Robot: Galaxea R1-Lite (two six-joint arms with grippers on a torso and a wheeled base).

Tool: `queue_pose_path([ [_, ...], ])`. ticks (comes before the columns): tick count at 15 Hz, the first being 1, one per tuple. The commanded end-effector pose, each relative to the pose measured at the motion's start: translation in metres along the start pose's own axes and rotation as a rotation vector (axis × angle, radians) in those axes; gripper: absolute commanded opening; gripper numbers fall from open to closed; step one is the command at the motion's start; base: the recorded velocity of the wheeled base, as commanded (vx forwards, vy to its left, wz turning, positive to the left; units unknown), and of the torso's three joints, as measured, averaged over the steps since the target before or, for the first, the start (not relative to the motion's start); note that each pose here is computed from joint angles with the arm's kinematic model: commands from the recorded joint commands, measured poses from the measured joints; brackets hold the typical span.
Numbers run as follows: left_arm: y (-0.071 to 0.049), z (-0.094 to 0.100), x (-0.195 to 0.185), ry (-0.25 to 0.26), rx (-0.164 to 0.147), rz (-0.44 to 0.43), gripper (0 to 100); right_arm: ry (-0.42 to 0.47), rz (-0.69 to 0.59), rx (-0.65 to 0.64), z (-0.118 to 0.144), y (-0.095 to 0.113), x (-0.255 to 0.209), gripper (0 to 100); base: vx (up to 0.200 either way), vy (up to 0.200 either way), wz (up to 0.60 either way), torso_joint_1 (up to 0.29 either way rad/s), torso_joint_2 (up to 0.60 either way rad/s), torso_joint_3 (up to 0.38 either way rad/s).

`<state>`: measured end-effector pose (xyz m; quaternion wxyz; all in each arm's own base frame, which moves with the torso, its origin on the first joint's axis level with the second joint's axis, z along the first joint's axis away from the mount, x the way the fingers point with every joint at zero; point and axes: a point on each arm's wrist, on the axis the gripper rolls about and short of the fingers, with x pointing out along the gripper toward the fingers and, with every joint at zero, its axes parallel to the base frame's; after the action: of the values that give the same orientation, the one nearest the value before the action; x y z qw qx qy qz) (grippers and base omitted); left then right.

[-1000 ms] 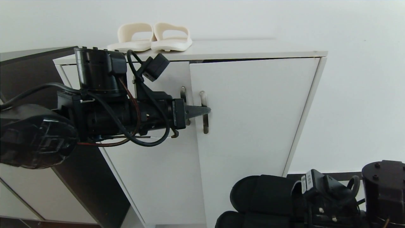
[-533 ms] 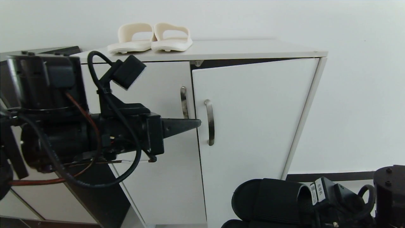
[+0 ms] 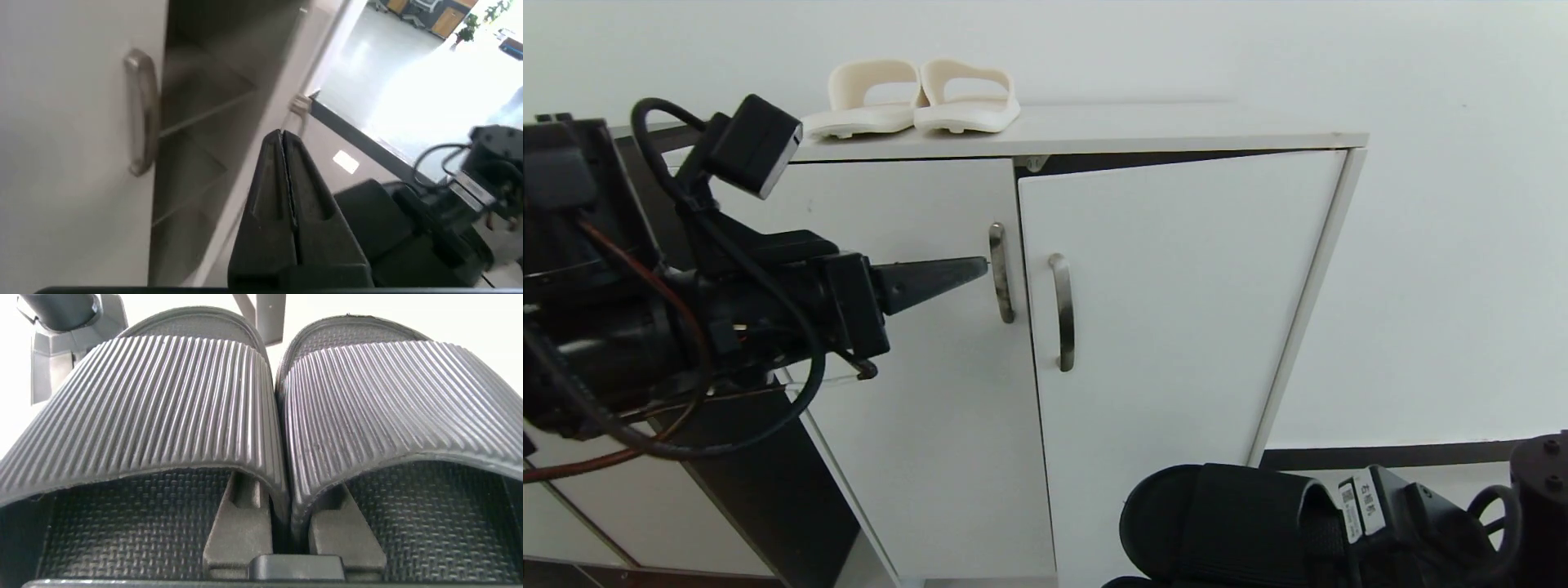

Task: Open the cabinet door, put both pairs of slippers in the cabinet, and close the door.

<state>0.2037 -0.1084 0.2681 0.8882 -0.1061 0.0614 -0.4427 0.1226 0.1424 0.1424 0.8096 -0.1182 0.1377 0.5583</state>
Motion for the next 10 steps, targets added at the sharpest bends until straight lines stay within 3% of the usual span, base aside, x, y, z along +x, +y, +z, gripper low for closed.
queue_pose_path([
  [1,0.030,-0.005,0.029,0.005,-0.017,0.050,0,-0.006,0.000,-0.003,0.001,0.000,-0.001,0,0.000,0.000,0.00,0.000,0.00,0.000],
  [2,0.035,-0.002,0.032,-0.010,-0.027,0.058,0,-0.007,0.000,-0.004,0.001,0.001,-0.001,0,0.000,0.000,0.00,0.000,0.00,0.000],
  [3,0.040,0.001,0.038,-0.029,-0.073,0.056,0,-0.013,-0.001,-0.006,0.002,0.001,-0.003,0,0.000,0.000,0.00,0.000,0.00,0.000],
  [6,0.042,0.006,0.048,-0.042,-0.067,0.042,0,-0.013,-0.001,-0.006,0.002,0.001,-0.002,0,0.000,0.000,0.00,0.000,0.00,0.000],
  [10,0.035,0.004,0.060,-0.031,-0.065,0.004,0,-0.010,-0.001,-0.005,0.002,0.001,-0.002,0,0.000,0.000,0.00,0.000,0.00,0.000],
])
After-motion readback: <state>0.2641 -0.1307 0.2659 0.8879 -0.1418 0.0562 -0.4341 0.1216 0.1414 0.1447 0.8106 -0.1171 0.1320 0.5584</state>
